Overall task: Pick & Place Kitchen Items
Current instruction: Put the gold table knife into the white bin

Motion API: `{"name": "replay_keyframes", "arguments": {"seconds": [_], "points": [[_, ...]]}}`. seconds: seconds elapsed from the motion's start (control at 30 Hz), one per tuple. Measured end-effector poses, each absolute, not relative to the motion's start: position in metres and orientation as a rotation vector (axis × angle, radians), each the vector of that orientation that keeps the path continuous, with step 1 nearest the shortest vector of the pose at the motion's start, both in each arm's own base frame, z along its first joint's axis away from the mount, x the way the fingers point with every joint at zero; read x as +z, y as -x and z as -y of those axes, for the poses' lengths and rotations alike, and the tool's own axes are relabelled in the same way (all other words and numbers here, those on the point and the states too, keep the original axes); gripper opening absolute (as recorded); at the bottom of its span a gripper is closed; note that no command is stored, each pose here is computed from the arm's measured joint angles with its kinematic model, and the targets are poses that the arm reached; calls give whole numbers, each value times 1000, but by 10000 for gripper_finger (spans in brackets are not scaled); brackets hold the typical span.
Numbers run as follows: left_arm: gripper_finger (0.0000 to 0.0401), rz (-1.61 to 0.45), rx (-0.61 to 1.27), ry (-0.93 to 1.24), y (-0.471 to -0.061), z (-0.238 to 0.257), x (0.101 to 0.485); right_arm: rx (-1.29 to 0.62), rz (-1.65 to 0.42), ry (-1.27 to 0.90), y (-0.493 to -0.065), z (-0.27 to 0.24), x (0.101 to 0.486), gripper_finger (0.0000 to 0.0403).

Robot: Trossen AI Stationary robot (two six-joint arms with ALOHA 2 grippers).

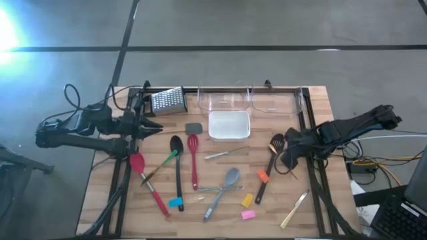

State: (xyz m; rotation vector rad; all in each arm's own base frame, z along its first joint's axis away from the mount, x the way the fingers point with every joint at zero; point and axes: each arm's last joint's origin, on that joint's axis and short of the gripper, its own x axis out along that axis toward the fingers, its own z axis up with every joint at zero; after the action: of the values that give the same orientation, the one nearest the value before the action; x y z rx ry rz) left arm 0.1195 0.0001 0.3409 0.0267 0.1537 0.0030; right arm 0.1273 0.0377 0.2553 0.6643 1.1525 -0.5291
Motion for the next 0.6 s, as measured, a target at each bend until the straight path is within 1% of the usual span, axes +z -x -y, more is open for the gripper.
{"name": "replay_keyframes", "arguments": {"seconds": [0.13,0.23,0.47,0.6], "points": [[53,-137,3,-33,-117,0,343,-550,-1188,-740,-126,-40,241,34],[53,-134,3,-32,-116,0,343,-550,-1207,-755,-126,-41,230,34],[53,-135,4,-27,-116,0,343,-555,-1280,-732,-127,-42,204,34],[53,-134,4,-25,-116,0,343,-544,-1325,-703,-129,-43,194,47]]}}
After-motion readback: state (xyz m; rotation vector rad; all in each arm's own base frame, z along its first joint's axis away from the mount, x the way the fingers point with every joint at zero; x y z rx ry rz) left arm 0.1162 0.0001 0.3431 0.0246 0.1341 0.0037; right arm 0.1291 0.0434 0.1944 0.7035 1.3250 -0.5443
